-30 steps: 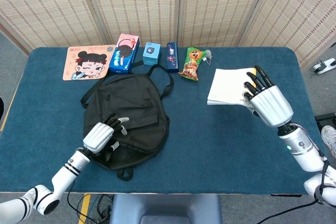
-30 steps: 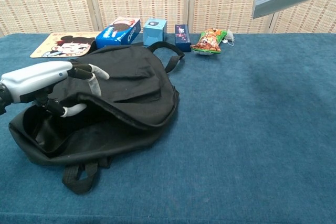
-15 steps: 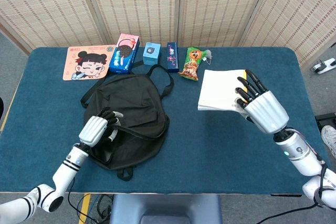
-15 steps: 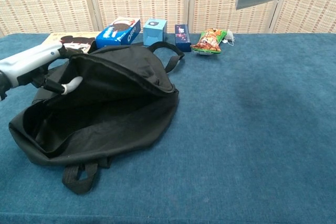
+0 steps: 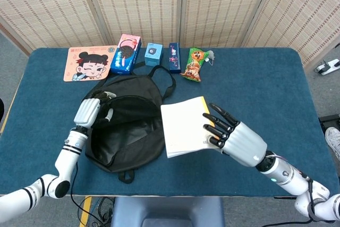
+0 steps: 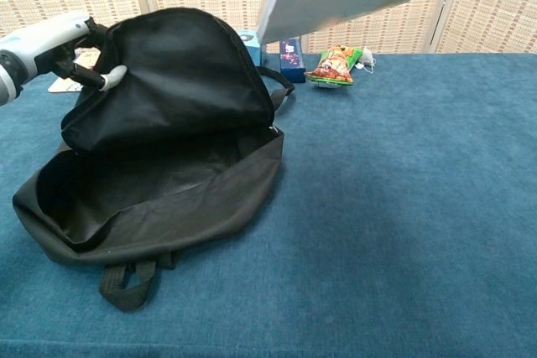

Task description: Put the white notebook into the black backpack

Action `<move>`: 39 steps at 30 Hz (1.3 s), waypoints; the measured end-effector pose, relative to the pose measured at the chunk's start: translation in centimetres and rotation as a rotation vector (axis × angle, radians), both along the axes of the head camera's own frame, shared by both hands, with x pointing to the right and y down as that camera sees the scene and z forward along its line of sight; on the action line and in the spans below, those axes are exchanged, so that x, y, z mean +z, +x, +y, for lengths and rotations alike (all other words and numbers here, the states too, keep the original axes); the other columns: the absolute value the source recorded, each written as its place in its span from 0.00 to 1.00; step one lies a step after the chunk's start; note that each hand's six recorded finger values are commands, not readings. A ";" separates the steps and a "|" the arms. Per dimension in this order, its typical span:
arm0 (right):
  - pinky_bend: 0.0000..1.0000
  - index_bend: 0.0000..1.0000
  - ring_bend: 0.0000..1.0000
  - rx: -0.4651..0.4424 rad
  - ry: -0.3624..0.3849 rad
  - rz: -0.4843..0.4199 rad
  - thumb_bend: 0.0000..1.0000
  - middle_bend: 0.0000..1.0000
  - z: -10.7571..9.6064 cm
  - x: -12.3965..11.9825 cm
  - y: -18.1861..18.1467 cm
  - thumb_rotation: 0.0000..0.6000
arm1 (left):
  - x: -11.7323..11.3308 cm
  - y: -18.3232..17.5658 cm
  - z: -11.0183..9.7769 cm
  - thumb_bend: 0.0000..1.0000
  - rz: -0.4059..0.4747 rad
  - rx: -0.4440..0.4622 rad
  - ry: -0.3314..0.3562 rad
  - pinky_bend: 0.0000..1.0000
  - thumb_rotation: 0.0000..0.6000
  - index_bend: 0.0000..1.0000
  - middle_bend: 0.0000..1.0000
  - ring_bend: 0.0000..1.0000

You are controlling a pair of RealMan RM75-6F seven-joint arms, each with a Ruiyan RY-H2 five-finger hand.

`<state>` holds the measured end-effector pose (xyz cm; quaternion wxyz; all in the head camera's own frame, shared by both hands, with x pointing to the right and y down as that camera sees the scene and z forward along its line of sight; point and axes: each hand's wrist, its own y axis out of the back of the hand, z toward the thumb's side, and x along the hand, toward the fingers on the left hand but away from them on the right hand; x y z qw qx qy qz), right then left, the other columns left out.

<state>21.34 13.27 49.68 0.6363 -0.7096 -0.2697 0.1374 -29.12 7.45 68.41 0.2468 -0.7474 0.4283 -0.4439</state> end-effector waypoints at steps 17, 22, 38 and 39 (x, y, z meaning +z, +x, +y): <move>0.08 0.68 0.23 -0.185 -0.160 -0.050 0.48 0.46 2.4 4.5 -8.4 1.00 | 0.2 -0.9 -3.0 0.53 -0.040 -0.107 -0.087 0.11 1.00 0.68 0.28 0.31; 0.08 0.68 0.23 -0.215 -0.183 -0.028 0.48 0.47 2.6 6.8 -10.8 1.00 | -0.1 -0.8 -3.1 0.53 -0.041 -0.114 -0.101 0.11 1.00 0.68 0.28 0.31; 0.06 0.68 0.24 -0.259 -0.176 0.056 0.48 0.52 2.2 13.3 -17.0 1.00 | -0.8 -0.9 -2.8 0.53 -0.060 -0.117 -0.115 0.11 1.00 0.68 0.28 0.31; 0.06 0.68 0.24 -0.262 -0.172 0.063 0.48 0.52 2.2 13.6 -17.2 1.00 | -0.8 -0.9 -2.8 0.53 -0.060 -0.118 -0.117 0.11 1.00 0.68 0.28 0.31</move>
